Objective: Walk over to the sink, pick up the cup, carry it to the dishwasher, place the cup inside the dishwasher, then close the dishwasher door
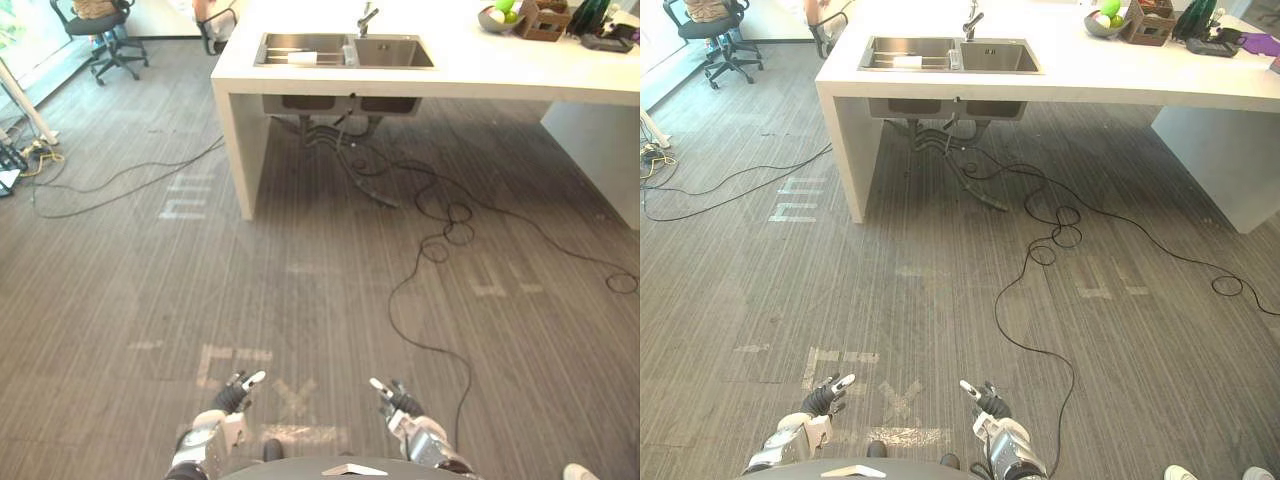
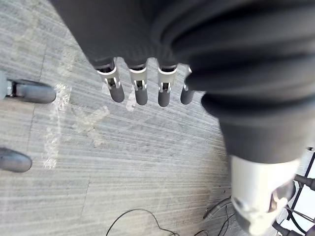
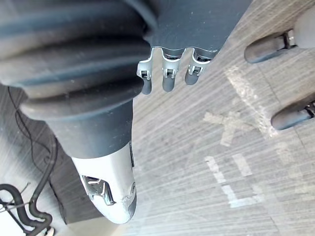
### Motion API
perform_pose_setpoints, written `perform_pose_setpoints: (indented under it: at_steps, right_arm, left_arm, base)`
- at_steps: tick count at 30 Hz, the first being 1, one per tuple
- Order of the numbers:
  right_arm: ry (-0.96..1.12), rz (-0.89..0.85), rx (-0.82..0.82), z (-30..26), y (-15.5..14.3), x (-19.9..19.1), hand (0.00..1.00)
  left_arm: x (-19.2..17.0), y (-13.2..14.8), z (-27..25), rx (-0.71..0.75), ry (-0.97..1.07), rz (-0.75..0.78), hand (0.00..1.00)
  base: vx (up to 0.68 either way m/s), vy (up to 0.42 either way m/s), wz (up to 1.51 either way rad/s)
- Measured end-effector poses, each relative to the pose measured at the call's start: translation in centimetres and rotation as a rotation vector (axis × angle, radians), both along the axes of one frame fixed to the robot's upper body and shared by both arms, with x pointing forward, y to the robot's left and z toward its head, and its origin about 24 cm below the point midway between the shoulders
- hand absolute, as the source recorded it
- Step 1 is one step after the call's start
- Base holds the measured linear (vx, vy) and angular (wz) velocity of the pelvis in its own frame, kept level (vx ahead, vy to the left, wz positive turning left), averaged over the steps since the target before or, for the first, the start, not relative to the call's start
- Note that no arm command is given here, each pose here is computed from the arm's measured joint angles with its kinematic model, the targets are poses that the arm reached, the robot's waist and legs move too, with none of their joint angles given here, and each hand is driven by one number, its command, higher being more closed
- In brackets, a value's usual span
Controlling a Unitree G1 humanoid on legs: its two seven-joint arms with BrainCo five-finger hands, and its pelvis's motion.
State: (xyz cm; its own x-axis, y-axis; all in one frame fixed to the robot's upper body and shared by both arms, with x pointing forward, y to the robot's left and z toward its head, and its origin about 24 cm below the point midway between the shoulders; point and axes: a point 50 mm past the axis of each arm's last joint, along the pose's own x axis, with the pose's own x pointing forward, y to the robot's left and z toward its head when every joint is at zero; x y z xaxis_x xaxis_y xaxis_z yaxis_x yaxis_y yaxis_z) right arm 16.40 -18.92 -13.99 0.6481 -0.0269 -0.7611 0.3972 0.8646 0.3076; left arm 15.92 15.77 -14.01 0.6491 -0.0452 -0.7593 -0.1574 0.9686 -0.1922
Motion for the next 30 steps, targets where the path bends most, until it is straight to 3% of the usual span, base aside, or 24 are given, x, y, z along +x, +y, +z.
perform_pose_setpoints:
  at_steps: [7, 15, 18, 25, 30]
  right_arm:
    - [-0.084, 0.219, -0.155, 1.5, 0.7, 2.8, 0.00]
    - [-0.014, 0.240, -0.164, 0.8, 0.5, 1.7, 0.00]
    - [0.052, 0.192, -0.127, -0.2, 0.3, -0.1, 0.00]
    - [0.155, 0.083, -0.102, -1.5, -0.9, -3.8, 0.00]
    - [0.215, -0.011, -0.053, -2.0, -1.4, -5.5, 0.00]
  left_arm:
    - [2.2, 0.9, 1.1, 0.245, -0.020, -0.056, 0.00]
    - [-1.8, 2.8, -0.8, 0.426, 0.217, -0.036, 0.00]
    - [-5.6, 3.7, -2.2, 0.412, 0.384, 0.021, 0.00]
    - [-7.6, 4.9, -2.6, 0.363, 0.452, 0.113, 0.00]
    - [-8.3, 4.4, -2.9, 0.170, 0.449, 0.236, 0.00]
  base:
    - [-0.04, 0.020, 0.04]
    - [-0.05, 0.031, -0.06]
    - [0.03, 0.027, -0.24]
    - [0.03, 0.012, -0.23]
    - [0.01, 0.000, 0.02]
